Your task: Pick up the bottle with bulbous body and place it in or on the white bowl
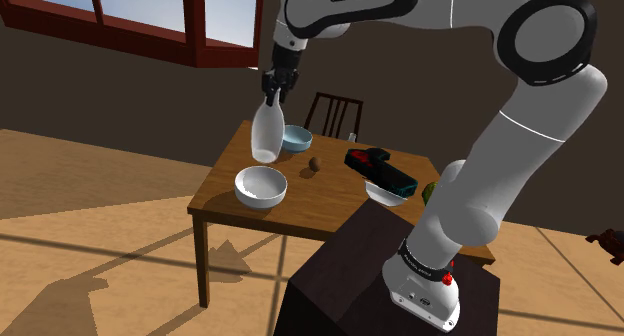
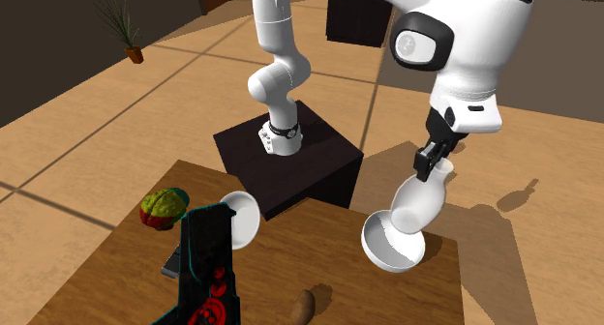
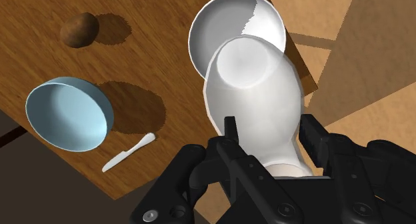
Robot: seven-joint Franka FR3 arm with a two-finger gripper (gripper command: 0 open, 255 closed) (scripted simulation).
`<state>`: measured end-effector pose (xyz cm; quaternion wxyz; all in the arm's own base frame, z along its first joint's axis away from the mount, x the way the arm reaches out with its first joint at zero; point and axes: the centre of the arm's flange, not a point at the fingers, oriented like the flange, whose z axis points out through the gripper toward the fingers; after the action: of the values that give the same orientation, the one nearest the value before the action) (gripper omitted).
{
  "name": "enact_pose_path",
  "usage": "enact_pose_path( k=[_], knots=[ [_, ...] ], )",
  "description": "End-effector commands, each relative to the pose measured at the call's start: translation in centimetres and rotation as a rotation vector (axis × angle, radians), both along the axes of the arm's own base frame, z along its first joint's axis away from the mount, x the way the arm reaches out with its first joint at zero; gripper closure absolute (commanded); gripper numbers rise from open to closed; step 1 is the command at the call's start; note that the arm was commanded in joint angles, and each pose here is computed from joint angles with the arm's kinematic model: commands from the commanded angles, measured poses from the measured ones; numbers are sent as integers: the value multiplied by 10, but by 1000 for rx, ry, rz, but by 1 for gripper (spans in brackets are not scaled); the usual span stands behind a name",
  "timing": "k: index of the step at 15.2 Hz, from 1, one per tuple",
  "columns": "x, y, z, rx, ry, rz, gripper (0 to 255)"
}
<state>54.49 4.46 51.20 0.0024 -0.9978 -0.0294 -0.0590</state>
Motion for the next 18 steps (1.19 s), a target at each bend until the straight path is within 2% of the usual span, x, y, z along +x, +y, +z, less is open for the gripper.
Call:
enact_pose_path(
  k=[1,18],
  knots=[
    [0,0,-10,0,-1,0,255],
    [0,0,-100,0,-1,0,255]
  ],
)
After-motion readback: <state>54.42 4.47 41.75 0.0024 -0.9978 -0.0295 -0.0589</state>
